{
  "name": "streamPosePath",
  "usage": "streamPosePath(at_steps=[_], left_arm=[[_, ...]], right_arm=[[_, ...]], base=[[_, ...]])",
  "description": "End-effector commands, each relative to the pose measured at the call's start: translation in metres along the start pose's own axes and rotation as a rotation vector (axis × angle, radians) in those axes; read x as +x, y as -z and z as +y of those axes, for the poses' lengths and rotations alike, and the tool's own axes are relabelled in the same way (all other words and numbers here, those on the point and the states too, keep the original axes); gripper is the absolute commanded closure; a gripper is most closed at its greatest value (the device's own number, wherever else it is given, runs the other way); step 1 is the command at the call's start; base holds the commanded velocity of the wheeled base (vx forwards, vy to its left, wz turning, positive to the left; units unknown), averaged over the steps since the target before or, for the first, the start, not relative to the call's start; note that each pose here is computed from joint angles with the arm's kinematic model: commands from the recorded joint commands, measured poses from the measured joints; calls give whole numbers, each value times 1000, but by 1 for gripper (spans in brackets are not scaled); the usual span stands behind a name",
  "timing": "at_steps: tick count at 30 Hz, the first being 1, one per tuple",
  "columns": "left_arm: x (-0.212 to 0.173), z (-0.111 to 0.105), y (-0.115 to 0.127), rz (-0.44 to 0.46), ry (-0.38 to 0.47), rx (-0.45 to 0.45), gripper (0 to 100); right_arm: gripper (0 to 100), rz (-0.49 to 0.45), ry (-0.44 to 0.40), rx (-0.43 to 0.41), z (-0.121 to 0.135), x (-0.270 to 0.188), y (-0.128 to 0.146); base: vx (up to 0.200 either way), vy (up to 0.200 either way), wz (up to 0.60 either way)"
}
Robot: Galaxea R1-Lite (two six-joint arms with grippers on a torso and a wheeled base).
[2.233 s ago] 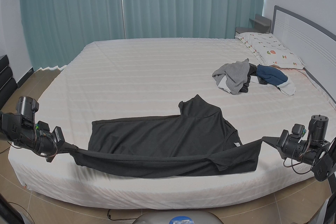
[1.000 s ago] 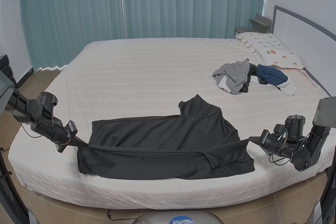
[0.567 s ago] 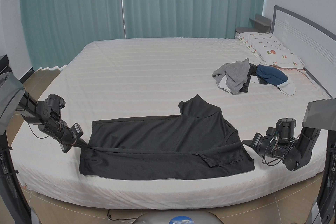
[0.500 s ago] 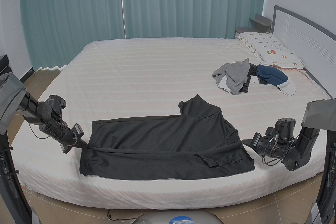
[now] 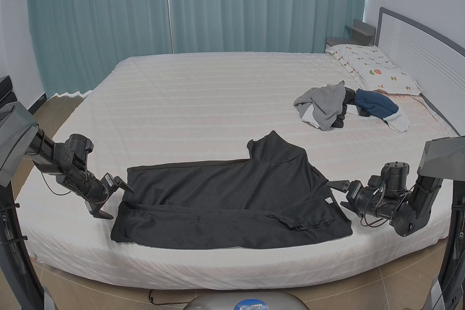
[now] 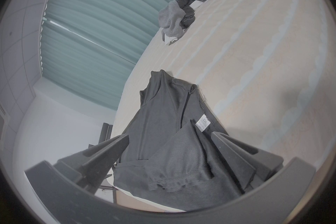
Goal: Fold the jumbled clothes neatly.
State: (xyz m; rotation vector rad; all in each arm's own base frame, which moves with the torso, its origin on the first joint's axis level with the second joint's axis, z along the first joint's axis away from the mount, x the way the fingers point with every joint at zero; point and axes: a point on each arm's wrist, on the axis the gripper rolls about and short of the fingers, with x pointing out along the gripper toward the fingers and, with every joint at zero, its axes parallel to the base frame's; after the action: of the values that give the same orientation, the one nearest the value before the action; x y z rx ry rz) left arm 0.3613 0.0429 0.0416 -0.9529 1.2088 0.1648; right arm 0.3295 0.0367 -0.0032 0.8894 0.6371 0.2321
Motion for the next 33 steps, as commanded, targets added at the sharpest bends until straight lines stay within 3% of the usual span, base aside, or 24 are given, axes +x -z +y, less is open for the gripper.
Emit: streamPosePath(at_steps=[1, 6, 12, 21, 33], left_arm=[[-15, 3, 9, 12, 56, -4, 0], [-19, 6, 13, 18, 103, -4, 0], [-22, 13, 9, 17, 130, -20, 0], [-22, 13, 8, 17, 129, -22, 0], [-22, 15, 10, 19, 157, -27, 0]], right_arm=[[0, -17, -19, 23, 4, -7, 0], [0, -40, -36, 20, 4, -8, -3], [0, -48, -37, 25, 2, -8, -5], [0, -48, -48, 91, -1, -4, -4], [0, -33, -44, 91, 0, -1, 2]], base=[[0, 0, 0], [0, 0, 0], [200, 0, 0], [0, 0, 0], [0, 0, 0]])
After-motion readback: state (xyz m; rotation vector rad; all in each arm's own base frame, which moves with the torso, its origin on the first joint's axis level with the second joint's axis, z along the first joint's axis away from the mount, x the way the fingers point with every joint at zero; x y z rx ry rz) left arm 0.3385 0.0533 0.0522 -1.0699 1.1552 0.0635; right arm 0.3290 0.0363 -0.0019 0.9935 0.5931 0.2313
